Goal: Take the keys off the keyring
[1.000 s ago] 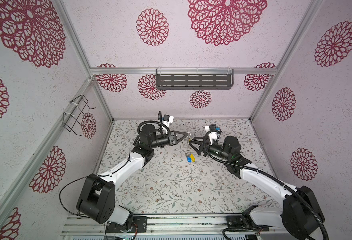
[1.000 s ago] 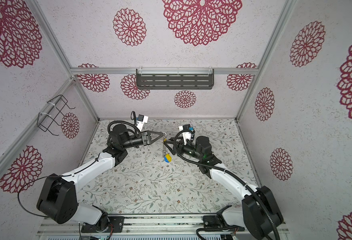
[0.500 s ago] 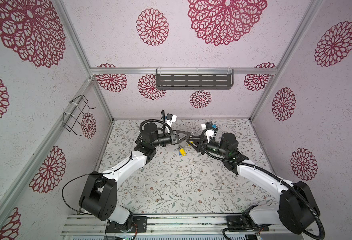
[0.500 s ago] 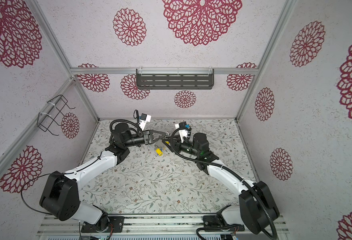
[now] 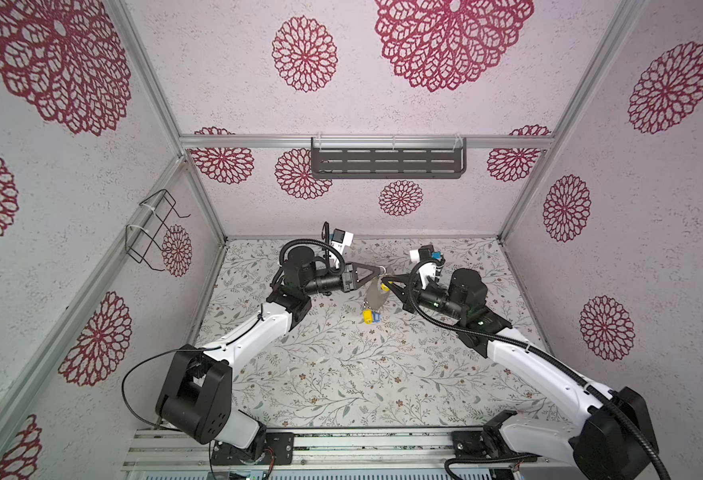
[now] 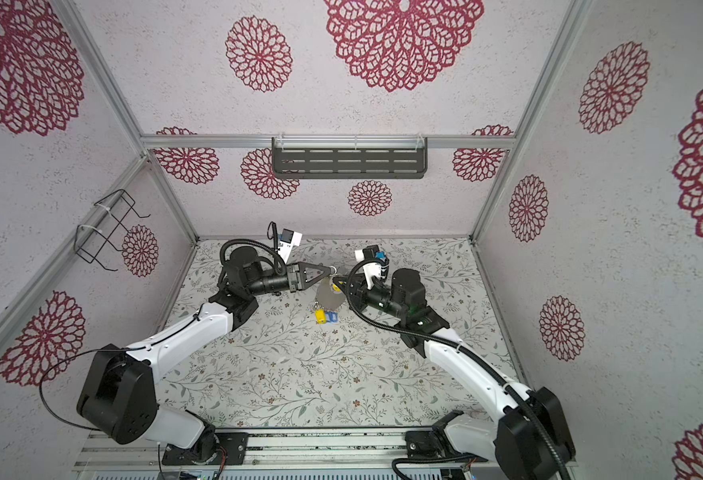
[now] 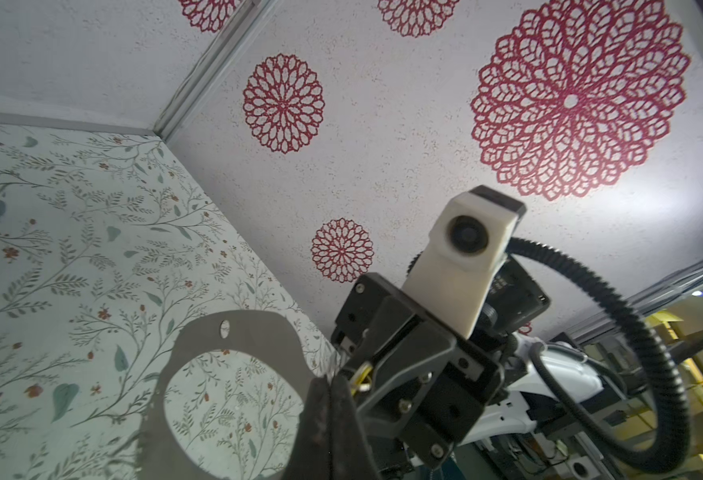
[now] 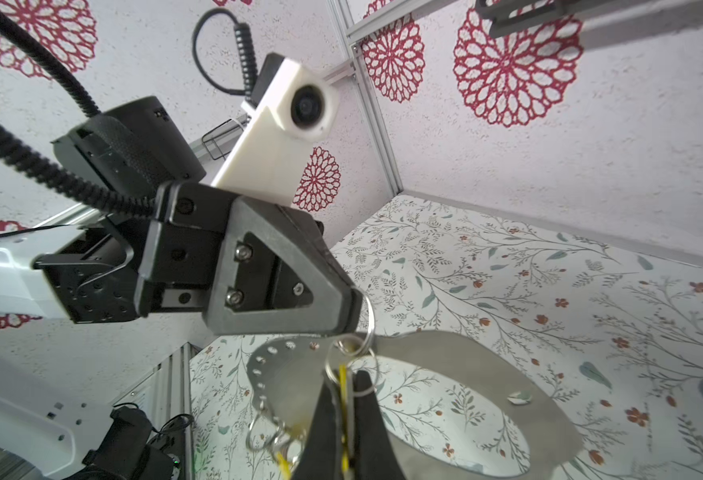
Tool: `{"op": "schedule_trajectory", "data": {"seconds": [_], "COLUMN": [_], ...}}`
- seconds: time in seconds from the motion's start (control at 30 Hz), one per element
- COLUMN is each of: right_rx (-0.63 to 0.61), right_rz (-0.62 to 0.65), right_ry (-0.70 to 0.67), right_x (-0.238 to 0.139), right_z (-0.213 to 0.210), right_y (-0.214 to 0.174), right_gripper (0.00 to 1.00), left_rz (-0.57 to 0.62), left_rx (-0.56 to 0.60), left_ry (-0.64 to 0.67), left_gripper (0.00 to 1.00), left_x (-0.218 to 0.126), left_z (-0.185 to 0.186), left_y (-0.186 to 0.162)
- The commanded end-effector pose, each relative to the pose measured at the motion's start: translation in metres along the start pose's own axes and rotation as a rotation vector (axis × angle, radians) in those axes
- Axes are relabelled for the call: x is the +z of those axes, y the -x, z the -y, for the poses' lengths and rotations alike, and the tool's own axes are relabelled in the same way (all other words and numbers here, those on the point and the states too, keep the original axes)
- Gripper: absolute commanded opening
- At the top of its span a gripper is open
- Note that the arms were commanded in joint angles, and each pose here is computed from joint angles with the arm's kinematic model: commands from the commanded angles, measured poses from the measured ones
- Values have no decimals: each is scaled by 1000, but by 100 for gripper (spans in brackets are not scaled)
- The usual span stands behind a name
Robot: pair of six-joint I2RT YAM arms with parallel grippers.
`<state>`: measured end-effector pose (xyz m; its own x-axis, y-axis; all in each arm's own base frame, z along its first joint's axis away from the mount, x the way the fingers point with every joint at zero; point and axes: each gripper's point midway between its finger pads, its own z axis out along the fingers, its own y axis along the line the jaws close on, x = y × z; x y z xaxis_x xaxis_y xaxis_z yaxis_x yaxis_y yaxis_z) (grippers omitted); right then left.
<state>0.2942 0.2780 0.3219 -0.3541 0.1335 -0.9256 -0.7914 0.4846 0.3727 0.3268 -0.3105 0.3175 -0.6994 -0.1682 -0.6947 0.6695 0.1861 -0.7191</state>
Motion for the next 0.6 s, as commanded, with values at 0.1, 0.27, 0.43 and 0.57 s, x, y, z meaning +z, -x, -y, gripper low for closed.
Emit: {"op": "schedule_trajectory", "data": {"seconds": [0.1,0.27,0.43,0.57], "right_rx": [-72,-59,-46,-44], "right_rz": [-28,-47,-70,-79], "right_ry": [-54,-11,16,17], "right_x": [-15,-16,-15,-15], "right_z": [-2,-11,-16,-16], "right_y": [5,6,4,3], "right_gripper": [0,0,0,0], "left_rz": [48,38,14,-3], "left_rx": [311,462,576,610], "left_ry": [112,170,181,174], "left_gripper": [0,0,0,0], "left_x": [-16,-21,-23,-21], "left_z": [11,15,10,9], "left_y": [-12,-23,-31,-35]}}
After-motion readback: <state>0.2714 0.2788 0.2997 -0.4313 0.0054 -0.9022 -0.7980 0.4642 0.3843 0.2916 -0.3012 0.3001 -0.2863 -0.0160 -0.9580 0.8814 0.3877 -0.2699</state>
